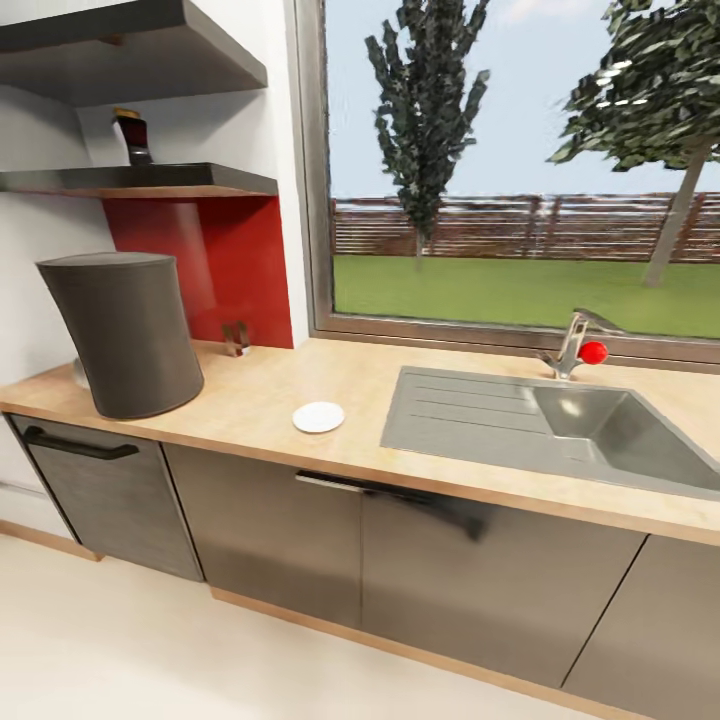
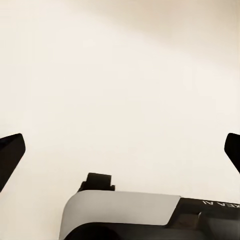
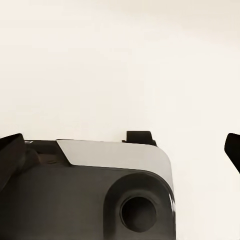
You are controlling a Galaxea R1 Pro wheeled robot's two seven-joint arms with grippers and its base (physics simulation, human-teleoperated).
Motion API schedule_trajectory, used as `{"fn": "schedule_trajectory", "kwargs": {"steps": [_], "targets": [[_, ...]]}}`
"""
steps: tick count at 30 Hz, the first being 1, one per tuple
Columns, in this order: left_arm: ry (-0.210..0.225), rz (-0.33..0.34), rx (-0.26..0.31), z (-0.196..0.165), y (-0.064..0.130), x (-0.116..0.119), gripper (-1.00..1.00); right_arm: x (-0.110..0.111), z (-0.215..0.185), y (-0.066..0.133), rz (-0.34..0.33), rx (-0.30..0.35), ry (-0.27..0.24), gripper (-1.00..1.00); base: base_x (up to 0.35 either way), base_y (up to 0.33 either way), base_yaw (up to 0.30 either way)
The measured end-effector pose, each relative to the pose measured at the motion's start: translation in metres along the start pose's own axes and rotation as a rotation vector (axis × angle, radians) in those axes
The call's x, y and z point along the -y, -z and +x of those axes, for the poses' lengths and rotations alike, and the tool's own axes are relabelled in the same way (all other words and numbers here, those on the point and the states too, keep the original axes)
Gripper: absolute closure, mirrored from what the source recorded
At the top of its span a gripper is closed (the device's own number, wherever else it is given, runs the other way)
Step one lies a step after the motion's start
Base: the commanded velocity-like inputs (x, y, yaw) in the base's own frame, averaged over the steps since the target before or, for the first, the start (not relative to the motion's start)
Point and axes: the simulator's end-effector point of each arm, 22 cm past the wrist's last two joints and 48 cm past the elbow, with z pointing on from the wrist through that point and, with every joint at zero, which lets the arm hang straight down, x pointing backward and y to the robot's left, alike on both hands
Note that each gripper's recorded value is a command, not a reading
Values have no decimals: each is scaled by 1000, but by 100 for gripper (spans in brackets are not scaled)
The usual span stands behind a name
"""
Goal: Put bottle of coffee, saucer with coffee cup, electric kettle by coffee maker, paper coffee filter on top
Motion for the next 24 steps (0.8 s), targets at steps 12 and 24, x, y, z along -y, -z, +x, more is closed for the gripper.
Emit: {"fn": "schedule_trajectory", "kwargs": {"steps": [12,24], "targets": [[-6,5,0,0,0,2,-100,0,0,0,0,0,1,-100,19,338,0],[-3,4,0,0,0,1,-100,0,0,0,0,0,0,-100,118,338,0]]}}
